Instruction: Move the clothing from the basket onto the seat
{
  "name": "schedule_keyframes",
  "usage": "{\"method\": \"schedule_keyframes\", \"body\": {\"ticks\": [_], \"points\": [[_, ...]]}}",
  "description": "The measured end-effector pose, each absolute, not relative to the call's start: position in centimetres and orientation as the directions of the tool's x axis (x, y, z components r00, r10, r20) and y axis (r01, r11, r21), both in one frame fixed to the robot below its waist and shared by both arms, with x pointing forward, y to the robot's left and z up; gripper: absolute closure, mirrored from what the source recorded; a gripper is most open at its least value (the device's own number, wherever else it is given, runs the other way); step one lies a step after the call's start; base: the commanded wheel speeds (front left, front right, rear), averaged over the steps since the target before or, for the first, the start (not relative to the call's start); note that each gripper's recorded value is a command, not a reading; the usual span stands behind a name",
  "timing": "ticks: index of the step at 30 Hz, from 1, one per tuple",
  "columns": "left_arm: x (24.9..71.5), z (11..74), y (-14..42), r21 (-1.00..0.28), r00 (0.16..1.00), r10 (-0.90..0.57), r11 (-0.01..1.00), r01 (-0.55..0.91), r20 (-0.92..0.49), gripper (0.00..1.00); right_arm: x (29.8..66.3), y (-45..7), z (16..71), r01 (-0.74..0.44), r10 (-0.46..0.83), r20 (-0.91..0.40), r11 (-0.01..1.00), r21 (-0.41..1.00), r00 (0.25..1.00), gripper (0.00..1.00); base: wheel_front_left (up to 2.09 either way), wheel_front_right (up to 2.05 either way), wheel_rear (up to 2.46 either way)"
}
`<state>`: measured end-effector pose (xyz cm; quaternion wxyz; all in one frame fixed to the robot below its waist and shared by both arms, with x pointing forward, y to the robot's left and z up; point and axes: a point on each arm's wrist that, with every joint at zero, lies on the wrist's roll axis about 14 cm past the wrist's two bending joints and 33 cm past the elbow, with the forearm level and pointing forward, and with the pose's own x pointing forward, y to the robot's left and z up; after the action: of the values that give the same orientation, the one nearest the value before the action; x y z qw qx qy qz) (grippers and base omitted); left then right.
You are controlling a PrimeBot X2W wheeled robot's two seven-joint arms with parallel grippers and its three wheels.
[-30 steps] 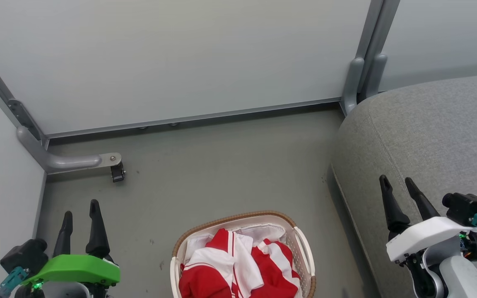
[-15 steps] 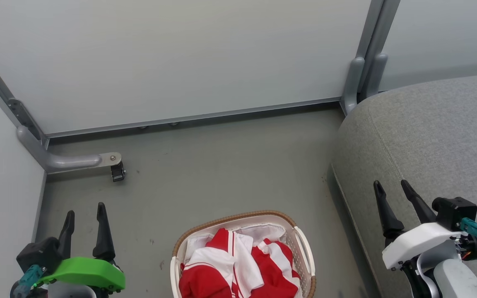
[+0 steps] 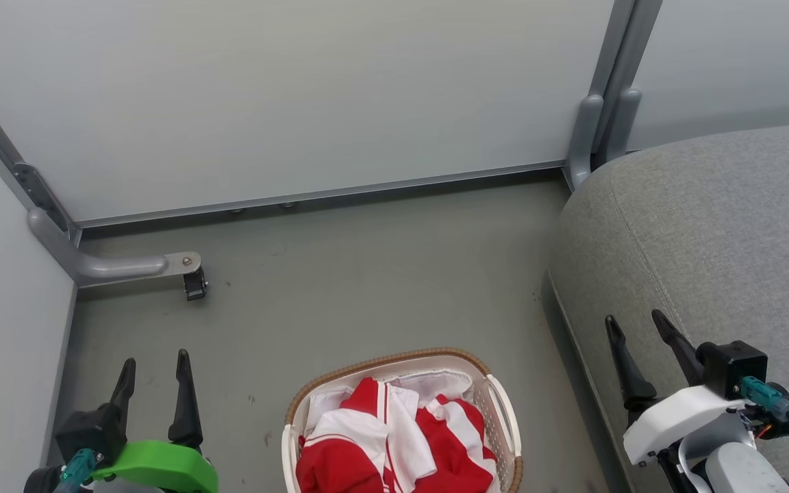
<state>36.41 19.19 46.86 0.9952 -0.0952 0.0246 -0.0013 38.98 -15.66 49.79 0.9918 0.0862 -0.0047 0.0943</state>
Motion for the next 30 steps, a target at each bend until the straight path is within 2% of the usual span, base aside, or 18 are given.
{"method": "schedule_keyframes", "body": {"ticks": [15,30], "points": [[35.8,46.0,18.6,-0.143,0.997,-0.03,0.989,0.021,-0.064,0.0,38.6,-15.3,49.4,-0.195,0.193,0.029,0.975,0.108,0.981,0.0,0.0,0.0,0.0],[36.0,44.7,17.1,-0.172,0.992,-0.07,0.984,0.052,-0.101,0.0,38.8,-15.2,49.1,-0.2,0.199,0.022,0.974,0.103,0.98,0.0,0.0,0.0,0.0]]}}
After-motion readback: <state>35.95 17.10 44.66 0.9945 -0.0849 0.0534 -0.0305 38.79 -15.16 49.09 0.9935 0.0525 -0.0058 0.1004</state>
